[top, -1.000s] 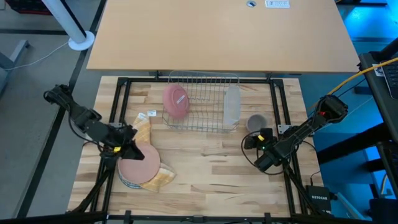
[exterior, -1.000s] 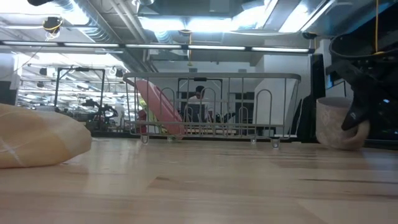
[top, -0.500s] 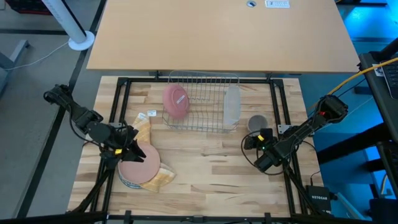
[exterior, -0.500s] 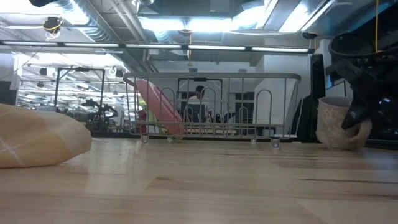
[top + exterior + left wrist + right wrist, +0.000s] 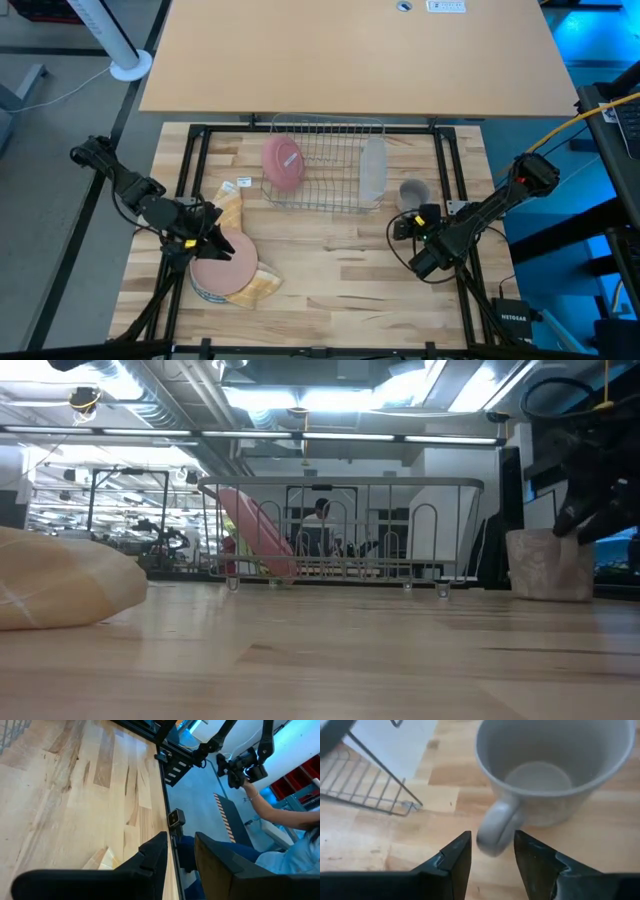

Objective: Sort dishes
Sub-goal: Put the brown plate into the dish rack

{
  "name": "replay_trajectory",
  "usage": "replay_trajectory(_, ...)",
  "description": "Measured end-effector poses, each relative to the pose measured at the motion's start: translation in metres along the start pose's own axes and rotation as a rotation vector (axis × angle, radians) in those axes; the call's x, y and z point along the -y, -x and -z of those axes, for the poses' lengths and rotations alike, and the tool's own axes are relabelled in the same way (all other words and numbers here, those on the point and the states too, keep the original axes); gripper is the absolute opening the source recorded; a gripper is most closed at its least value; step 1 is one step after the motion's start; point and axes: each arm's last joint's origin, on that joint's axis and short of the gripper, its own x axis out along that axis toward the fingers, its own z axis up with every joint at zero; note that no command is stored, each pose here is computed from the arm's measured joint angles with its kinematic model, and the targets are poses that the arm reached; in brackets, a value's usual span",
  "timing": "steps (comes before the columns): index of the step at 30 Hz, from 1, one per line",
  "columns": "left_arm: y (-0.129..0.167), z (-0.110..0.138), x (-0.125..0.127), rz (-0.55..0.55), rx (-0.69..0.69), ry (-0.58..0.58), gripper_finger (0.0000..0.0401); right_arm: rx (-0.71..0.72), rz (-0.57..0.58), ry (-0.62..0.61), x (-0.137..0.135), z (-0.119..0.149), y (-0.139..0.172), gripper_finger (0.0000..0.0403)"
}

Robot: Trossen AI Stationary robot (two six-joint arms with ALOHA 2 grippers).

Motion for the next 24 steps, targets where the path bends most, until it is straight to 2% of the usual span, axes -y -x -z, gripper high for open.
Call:
replay_trajectory(6, 0.0, 0.002, 0.001, 0.053, -0.05, 0.008, 0.0088, -0.119, 0.051, -0.021, -0.008, 0.001, 0.01, 0.0154)
replay_trajectory(13, 0.0, 0.007, 0.002, 0.122, -0.187, 0.147, 0.0088, -0.304, 0.049, 0.019, -0.028, -0.001, 0.031, 0.0154)
replay_trajectory(19, -0.013, 0.025, 0.0, 0.062, -0.421, 0.214, 0.0088, -0.399, -0.099, 0.041, -0.05, 0.0, 0.047, 0.0154)
replay_trajectory(24, -0.033, 0.045, 0.003, 0.005, -0.606, 0.155, 0.0088, -0.456, -0.279, 0.068, -0.066, 0.006, 0.053, 0.0154)
